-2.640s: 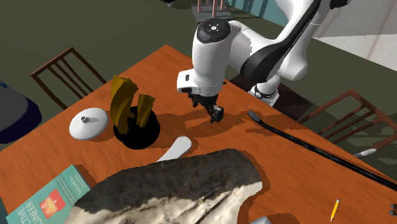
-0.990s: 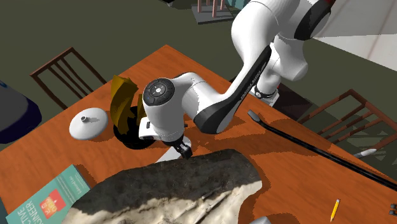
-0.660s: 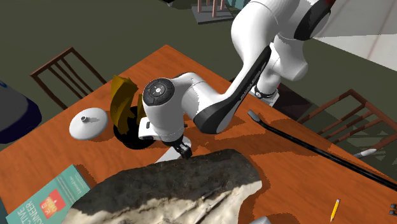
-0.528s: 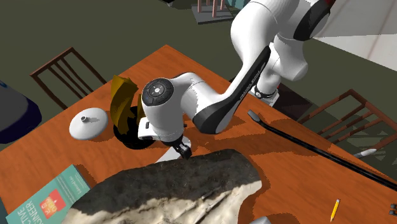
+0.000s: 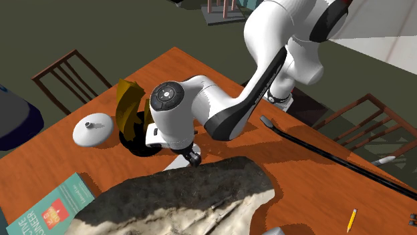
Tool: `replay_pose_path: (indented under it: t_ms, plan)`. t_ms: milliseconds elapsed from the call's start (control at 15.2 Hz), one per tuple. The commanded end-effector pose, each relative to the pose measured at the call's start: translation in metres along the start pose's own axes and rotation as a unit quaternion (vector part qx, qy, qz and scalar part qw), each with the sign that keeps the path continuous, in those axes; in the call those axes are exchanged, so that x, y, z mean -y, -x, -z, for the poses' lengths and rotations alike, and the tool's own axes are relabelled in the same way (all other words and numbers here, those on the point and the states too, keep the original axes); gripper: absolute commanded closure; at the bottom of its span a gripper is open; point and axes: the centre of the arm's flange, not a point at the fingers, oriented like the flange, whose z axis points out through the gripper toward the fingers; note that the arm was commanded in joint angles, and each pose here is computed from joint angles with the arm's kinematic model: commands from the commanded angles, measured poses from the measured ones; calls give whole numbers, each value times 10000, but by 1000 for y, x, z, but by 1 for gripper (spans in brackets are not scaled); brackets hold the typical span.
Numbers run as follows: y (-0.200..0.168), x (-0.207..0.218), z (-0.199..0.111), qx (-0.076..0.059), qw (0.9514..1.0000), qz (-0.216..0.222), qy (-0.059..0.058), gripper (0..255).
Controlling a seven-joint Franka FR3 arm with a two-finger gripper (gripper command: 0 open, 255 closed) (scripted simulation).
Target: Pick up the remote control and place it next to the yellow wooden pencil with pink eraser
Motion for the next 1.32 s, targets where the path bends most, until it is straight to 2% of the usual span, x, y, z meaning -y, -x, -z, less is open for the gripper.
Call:
replay_pose_path:
  t_ms: [0,462,528,594,792,1254]
  plan:
    - [2,-4,-7,149,9999,-25,-2,255]
    - [1,-4,30,149,9999,-25,-1,255]
    - [0,-3,24,144,9999,-24,-4,255]
    - [0,-3,24,144,9999,-24,-4,0]
    - [30,1,11,152,9998,25,109,0]
    - [31,0,-26,152,9998,25,109,0]
